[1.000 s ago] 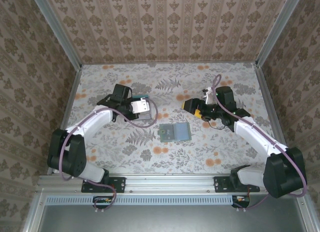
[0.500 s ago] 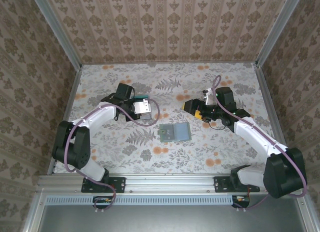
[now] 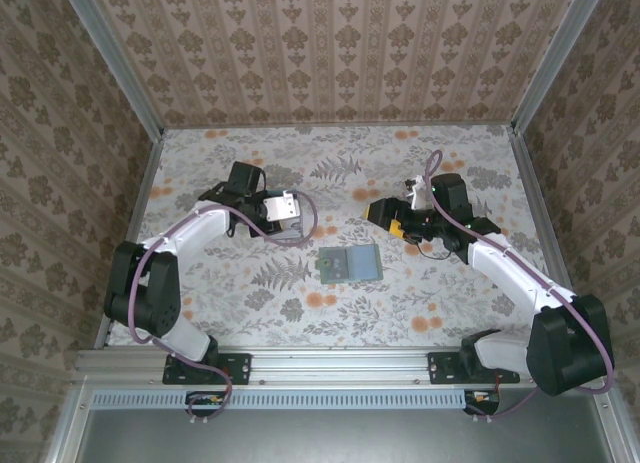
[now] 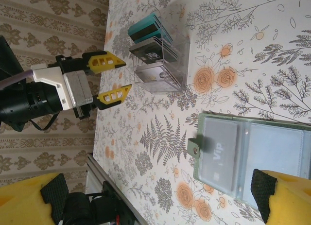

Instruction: Take the credit cards out of the card holder

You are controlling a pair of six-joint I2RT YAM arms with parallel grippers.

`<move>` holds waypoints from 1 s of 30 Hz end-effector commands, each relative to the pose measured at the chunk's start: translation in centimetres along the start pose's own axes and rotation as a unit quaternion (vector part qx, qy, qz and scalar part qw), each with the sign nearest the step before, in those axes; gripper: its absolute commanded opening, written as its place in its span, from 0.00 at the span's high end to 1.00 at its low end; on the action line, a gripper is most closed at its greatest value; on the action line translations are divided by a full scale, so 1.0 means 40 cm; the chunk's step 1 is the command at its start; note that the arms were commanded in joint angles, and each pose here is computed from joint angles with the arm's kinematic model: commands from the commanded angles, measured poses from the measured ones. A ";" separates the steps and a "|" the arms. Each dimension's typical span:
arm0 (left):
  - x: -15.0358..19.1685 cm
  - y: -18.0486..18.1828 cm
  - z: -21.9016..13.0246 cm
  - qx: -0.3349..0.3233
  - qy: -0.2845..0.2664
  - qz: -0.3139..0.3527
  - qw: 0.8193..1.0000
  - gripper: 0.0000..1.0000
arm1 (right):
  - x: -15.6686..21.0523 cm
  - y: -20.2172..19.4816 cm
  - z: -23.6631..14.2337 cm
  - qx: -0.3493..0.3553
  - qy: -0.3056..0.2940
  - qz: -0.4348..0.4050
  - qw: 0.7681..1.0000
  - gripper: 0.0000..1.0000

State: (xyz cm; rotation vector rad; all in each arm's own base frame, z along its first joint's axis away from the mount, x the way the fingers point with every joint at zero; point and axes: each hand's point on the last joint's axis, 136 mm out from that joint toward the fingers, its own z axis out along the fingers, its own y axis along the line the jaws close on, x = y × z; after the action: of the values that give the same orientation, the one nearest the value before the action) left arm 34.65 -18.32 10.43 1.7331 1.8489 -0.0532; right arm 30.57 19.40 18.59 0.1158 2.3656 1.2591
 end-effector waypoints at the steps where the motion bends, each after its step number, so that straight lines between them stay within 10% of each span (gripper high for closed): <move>1: -0.019 0.042 -0.021 -0.021 -0.014 -0.018 1.000 0.56 | 0.008 -0.013 0.003 0.008 0.002 -0.004 1.000 0.00; 7: -0.050 0.096 -0.066 -0.068 -0.047 -0.077 0.994 0.38 | 0.004 -0.013 -0.001 0.016 -0.002 -0.011 1.000 0.00; 10: -0.075 0.134 -0.112 -0.106 -0.070 -0.128 0.984 0.00 | 0.003 -0.019 -0.009 0.041 -0.005 -0.029 0.999 0.00; 18: -0.062 0.253 -0.284 -0.259 -0.100 -0.312 0.909 0.00 | 0.001 -0.006 -0.015 0.074 -0.013 -0.068 0.995 0.00; 24: 0.033 0.297 -0.414 -0.333 -0.081 -0.496 0.798 0.00 | 0.003 0.012 -0.003 0.105 -0.015 -0.105 0.989 0.00; 30: 0.027 0.266 -0.461 -0.285 -0.119 -0.556 0.772 0.00 | 0.025 0.007 0.028 0.130 0.005 -0.121 0.984 0.00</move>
State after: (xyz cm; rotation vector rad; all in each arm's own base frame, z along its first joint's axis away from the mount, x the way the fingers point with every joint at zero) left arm 39.02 -8.29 28.90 0.2081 2.0710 -0.0303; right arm 29.91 20.98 18.61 -0.0773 2.4208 0.9310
